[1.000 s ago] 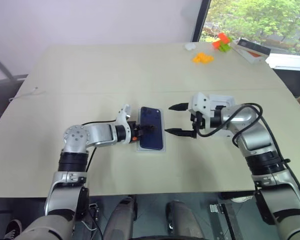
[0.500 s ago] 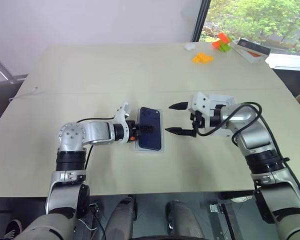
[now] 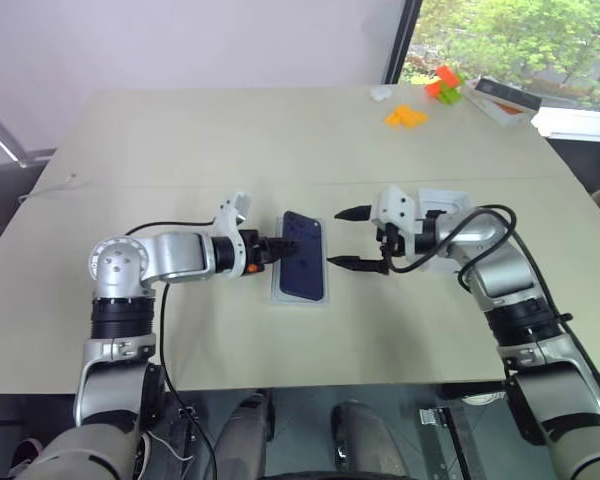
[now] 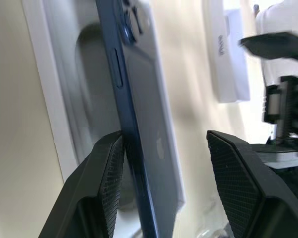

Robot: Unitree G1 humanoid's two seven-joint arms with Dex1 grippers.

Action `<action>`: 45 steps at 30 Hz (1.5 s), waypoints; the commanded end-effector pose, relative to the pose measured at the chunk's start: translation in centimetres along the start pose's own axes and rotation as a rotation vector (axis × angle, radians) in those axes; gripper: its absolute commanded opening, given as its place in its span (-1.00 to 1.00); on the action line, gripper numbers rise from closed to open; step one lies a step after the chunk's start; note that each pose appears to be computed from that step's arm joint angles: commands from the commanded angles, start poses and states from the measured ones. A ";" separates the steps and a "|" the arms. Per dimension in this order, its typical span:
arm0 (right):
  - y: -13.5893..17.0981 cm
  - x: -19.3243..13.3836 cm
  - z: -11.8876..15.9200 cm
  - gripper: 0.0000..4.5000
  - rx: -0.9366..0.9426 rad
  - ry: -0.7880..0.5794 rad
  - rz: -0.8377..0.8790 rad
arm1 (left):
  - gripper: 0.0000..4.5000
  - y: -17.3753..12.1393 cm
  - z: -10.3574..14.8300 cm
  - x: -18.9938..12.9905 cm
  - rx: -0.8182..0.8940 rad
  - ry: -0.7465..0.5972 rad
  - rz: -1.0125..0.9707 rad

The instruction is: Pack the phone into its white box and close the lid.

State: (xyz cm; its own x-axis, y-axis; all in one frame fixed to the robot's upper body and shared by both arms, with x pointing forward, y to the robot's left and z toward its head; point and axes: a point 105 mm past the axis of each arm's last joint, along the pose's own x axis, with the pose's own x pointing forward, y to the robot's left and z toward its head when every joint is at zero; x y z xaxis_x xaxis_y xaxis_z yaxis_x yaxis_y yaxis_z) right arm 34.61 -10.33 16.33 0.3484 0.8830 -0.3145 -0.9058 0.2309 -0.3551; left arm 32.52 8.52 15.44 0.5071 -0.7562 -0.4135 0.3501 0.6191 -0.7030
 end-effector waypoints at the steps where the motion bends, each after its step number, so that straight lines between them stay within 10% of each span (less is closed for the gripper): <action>1: -0.3 0.1 1.2 1.00 -0.035 -0.031 -0.004 | 0.21 -1.6 0.6 -1.2 0.059 -0.031 -0.025; 16: -1.5 0.6 2.7 1.00 0.094 -0.138 -0.091 | 0.21 -1.1 2.4 -3.8 0.147 -0.208 0.049; 23: 0.8 1.5 2.0 -0.32 0.118 -0.135 -0.061 | -1.00 1.3 2.6 -1.9 0.141 -0.294 0.107; 26: 2.1 2.2 1.0 -0.98 0.103 -0.099 -0.042 | -1.00 2.1 1.5 -0.1 0.196 -0.253 0.132; 40: 3.9 4.7 -4.4 -0.98 -0.030 0.158 -0.112 | -1.00 5.4 -1.9 2.6 0.229 -0.130 0.215; 45: 1.5 3.9 -1.7 -0.98 0.015 0.058 -0.190 | -1.00 3.2 -0.4 2.1 0.280 -0.221 0.136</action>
State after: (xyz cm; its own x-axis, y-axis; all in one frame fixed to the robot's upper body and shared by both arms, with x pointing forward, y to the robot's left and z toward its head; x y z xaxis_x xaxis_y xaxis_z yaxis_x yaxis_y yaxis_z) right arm 34.33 -7.08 10.68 0.5012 0.7877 -0.3583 -0.8483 0.3653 -0.3833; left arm 34.29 8.72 11.20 0.6897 -0.6238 -0.3677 0.4361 0.7632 -0.4768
